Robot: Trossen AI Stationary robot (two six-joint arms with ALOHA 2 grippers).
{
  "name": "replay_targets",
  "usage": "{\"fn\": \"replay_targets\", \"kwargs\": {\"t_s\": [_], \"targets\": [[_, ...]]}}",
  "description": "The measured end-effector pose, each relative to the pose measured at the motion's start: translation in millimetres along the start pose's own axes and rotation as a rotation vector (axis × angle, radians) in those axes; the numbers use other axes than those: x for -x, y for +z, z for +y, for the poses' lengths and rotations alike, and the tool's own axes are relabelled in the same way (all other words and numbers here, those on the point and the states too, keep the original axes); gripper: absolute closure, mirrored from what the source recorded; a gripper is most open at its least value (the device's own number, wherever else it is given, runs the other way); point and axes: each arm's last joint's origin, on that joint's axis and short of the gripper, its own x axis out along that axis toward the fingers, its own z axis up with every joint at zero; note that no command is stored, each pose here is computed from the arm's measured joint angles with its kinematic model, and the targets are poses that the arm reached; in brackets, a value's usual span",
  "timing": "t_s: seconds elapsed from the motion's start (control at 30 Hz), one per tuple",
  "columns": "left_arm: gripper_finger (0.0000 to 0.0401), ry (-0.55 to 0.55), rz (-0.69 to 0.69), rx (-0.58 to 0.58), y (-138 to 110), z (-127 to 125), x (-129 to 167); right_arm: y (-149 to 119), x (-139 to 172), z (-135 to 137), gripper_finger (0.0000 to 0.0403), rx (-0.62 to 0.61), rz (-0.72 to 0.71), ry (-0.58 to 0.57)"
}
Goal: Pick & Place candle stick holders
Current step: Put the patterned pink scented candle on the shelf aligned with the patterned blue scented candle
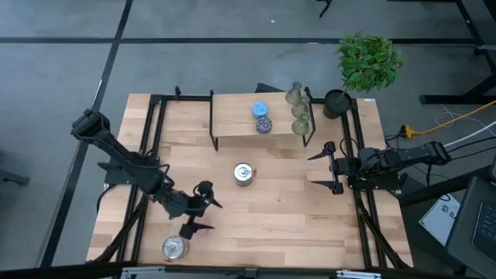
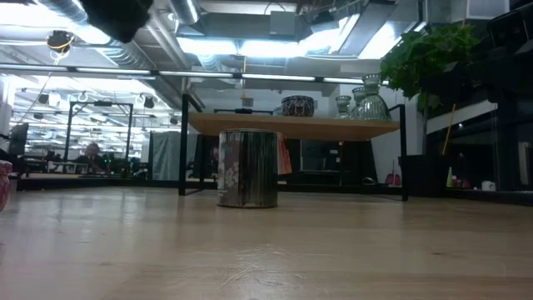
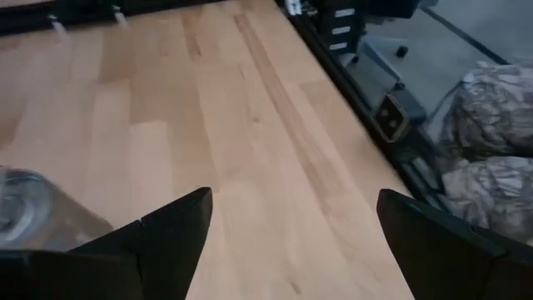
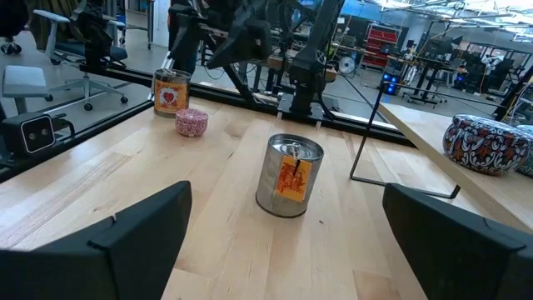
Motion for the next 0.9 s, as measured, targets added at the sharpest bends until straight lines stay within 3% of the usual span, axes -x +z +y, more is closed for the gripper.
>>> {"fn": "replay_targets", "kwargs": {"t_s": [0.33, 0.47, 0.6, 0.9], "targets": [[0.0048, -0.069, 0.134, 0.148, -18.5, -20.1, -0.3, 0.0, 0.0, 0.0, 0.0005, 0.0, 0.0, 0.0], [0.0039, -0.027, 0.239, 0.149, -31.1, -21.3, 0.6, 0.0, 0.0, 0.0, 0.0005, 0.0, 0.0, 0.0], [0.0029, 0.025, 0.338, 0.241, -43.8, -20.9, -4.9, 0.0, 0.0, 0.0, 0.0005, 0.0, 0.0, 0.0], [0.0024, 0.0, 0.456, 0.317, -65.4, -29.2, -30.0, 0.0, 0.0, 0.0, 0.0005, 0.0, 0.0, 0.0]]}}
